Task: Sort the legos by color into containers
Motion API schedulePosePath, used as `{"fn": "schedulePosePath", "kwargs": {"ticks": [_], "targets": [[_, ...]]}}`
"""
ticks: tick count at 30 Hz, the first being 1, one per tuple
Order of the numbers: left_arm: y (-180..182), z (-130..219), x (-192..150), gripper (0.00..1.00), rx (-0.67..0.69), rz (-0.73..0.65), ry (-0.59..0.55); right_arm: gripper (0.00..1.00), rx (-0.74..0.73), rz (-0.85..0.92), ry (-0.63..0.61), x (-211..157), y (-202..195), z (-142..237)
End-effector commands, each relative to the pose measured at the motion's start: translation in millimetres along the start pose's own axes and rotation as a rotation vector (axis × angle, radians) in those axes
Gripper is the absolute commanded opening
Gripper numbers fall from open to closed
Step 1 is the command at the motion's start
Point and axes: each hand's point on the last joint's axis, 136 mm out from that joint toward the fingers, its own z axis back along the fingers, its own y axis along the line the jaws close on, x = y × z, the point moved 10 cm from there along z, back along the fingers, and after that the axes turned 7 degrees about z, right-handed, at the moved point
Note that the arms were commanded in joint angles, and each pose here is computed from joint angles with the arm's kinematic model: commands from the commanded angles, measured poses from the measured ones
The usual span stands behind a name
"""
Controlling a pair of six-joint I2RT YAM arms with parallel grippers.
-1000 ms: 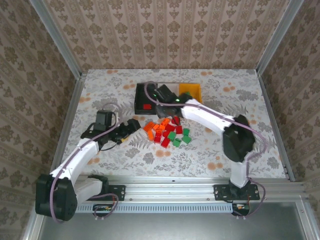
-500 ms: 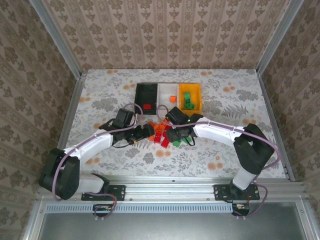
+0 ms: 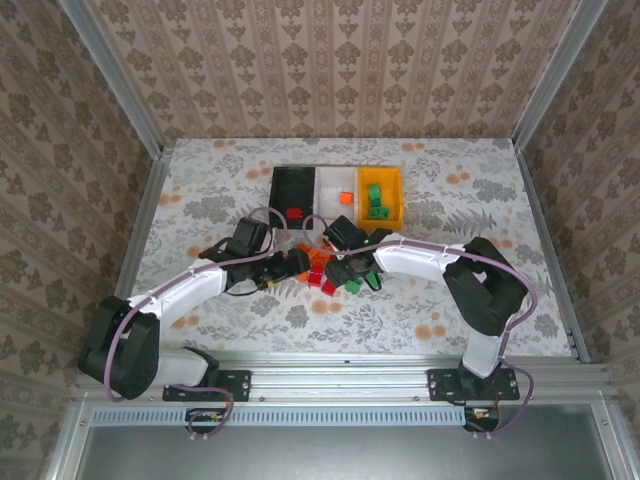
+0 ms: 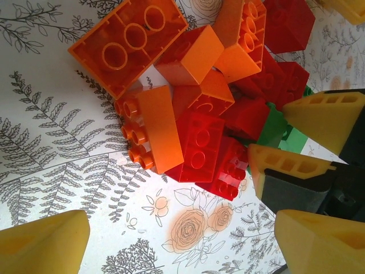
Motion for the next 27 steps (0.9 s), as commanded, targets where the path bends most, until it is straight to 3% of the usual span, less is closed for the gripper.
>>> {"fn": "schedulePosePath", "kwargs": {"ticks": [1, 13, 21, 27], "targets": [[-10, 2, 5, 0.92, -0.011, -0.033, -0.011, 0.58, -0.005, 0.032, -0.001, 7, 5, -8], [-6, 3, 4, 0.93, 0.000, -0.035, -0.011, 0.41, -0.045, 0.007, 0.007, -5, 0, -4], [-11, 4, 6, 0.93, -0.014, -0.039, -0.014, 0.40, -0.038, -0.029, -0.074, -3, -1, 28], [-21, 5, 3, 0.93, -0.035, -0.069, -0.002, 0.41, -0.126, -0.054, -0.158, 12, -22, 58]]}}
